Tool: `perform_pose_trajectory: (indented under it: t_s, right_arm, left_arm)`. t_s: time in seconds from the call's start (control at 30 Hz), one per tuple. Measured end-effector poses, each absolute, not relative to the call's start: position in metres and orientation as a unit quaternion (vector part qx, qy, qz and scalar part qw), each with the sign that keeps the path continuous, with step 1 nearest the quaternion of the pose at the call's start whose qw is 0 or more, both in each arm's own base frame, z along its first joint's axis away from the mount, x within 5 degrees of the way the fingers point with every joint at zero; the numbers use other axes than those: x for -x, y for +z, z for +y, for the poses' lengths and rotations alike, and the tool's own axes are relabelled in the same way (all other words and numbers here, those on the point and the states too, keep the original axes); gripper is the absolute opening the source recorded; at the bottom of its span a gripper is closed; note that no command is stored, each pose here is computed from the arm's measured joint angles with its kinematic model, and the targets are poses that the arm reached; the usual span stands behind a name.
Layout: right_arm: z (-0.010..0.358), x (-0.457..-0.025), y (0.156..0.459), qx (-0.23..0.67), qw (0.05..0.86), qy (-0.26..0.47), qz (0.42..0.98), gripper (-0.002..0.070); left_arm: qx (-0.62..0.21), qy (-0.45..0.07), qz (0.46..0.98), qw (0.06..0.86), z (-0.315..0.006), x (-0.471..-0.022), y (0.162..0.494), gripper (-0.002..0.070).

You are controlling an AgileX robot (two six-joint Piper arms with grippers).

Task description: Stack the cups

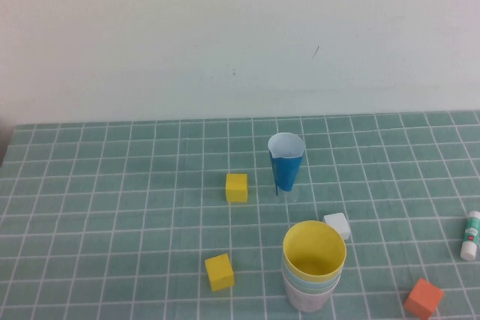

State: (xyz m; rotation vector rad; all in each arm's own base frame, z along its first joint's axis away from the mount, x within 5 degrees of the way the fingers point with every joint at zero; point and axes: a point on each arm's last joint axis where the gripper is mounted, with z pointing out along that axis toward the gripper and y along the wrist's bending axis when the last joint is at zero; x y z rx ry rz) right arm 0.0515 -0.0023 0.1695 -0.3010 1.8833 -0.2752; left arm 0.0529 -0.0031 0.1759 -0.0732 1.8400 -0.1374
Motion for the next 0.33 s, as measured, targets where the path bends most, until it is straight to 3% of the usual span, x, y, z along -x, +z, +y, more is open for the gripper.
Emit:
perform_pose_trajectory:
  t_s: [0.33]
  right_arm:
    - [-0.0035, -0.0514, 0.1695, 0.117, 0.570, -0.122, 0.804, -0.0001]
  left_arm:
    - [0.032, -0.059, 0.795, 0.603, -0.0031, -0.0529, 0.1759, -0.0002]
